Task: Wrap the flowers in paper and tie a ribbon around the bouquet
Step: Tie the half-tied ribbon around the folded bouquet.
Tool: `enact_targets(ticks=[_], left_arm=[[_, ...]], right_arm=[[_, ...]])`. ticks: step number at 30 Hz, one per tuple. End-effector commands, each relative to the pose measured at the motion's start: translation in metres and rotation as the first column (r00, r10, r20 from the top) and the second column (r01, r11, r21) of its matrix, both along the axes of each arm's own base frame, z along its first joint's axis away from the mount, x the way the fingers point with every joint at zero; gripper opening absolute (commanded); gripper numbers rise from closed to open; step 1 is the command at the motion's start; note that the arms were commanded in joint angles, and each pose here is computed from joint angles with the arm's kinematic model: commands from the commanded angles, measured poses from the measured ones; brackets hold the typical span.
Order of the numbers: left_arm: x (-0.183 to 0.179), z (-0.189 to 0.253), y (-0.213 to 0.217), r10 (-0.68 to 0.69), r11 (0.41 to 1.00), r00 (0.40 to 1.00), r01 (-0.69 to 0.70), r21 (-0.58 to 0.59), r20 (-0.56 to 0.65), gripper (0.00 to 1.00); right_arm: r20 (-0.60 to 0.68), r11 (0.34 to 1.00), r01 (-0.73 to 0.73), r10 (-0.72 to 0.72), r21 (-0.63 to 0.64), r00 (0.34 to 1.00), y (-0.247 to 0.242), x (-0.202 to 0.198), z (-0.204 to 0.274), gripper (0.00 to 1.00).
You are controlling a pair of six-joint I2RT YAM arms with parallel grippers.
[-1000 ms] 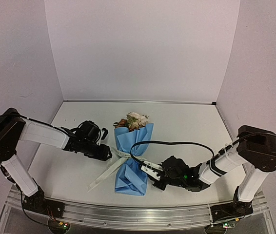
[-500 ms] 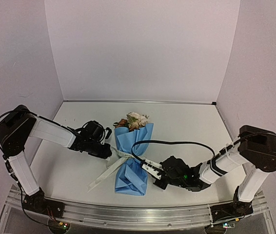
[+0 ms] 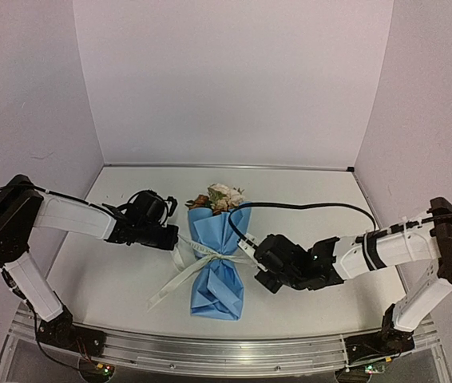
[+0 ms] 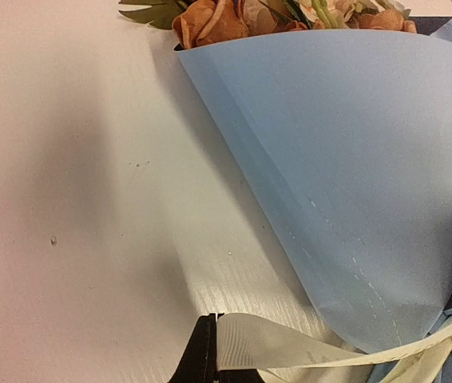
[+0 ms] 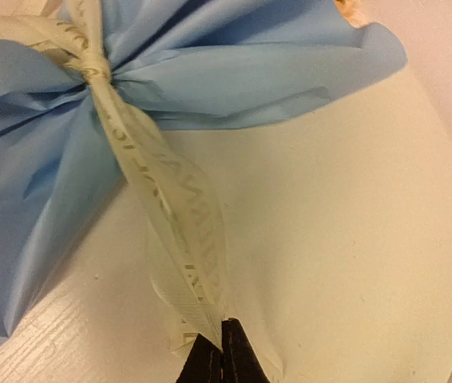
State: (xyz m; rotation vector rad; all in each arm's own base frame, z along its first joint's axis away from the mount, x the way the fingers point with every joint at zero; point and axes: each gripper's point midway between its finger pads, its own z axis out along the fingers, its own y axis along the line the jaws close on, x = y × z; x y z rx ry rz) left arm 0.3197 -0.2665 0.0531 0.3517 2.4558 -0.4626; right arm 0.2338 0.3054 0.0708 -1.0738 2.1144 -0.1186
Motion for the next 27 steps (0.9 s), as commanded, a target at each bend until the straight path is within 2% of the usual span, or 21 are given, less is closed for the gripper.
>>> enact_targets(ticks=[1, 7, 13, 18, 27], left_arm=[[0.001, -0.001, 0.020, 0.062, 0.997, 0.998, -0.062, 0.044, 0.008, 0.00], [0.002, -0.007, 0.036, 0.108, 0.993, 0.994, -0.107, 0.041, -0.023, 0.00], [0.000, -0.004, 0.024, 0.038, 0.999, 0.999, -0.038, 0.004, -0.025, 0.00], [-0.001, -0.005, 0.025, 0.023, 1.000, 0.999, -0.022, 0.021, -0.030, 0.00], [0.009, -0.003, 0.043, 0.081, 0.997, 0.996, -0.081, -0.002, -0.045, 0.00]], right_arm=[[-0.034, 0.960, 0.206, -0.216, -0.189, 0.976, -0.058, -0.009, 0.001, 0.00], [-0.054, 0.937, 0.279, -0.297, -0.211, 0.953, -0.072, -0.015, -0.007, 0.00], [-0.096, 0.938, 0.287, -0.310, -0.196, 0.946, -0.066, -0.019, -0.012, 0.00], [-0.090, 0.926, 0.325, -0.346, -0.190, 0.934, -0.071, -0.019, -0.014, 0.00], [-0.256, 0.918, 0.377, -0.396, -0.123, 0.882, -0.059, -0.040, -0.040, 0.00]])
